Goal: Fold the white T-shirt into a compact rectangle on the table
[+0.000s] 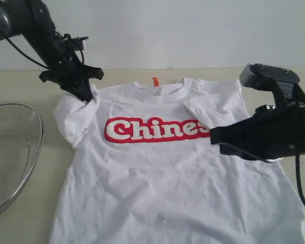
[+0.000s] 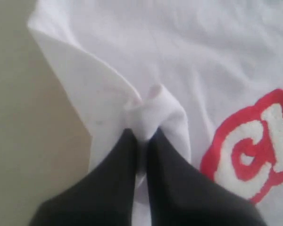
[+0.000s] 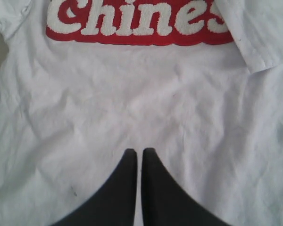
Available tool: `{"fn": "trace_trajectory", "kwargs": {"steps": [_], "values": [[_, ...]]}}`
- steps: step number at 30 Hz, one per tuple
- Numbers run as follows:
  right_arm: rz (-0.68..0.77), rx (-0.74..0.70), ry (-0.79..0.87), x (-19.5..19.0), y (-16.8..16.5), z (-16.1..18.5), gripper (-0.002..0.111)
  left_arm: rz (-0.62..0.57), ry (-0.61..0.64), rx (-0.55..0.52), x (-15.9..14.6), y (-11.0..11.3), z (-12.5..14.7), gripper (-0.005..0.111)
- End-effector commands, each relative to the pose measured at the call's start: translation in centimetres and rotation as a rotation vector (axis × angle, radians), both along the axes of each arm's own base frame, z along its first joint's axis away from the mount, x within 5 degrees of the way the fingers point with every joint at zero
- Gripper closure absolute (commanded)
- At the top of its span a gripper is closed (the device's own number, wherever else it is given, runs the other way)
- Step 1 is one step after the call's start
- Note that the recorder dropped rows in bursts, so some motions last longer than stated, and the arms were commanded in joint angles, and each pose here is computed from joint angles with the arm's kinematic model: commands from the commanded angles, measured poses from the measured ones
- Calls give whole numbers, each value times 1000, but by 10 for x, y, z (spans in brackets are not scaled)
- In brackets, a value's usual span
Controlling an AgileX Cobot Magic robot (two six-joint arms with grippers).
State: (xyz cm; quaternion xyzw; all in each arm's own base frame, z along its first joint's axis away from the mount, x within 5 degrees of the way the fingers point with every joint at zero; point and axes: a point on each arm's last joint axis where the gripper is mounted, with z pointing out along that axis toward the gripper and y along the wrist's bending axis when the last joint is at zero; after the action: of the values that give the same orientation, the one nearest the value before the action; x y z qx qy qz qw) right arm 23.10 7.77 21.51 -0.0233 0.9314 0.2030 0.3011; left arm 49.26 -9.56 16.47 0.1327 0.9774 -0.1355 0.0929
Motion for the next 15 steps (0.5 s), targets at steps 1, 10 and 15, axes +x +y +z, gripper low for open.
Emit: {"fn": "trace_trajectory", "kwargs": {"steps": [1,10,15], "values": [[4,-3,-12,-1,0,1,108,-31,-55,-29,-1,-23,16,102],[8,-4,-12,-1,0,1,108,-43,-58,-93,-5,-49,20,90],[10,-2,-9,-1,0,1,108,-30,-55,-101,-5,-51,20,51]]}}
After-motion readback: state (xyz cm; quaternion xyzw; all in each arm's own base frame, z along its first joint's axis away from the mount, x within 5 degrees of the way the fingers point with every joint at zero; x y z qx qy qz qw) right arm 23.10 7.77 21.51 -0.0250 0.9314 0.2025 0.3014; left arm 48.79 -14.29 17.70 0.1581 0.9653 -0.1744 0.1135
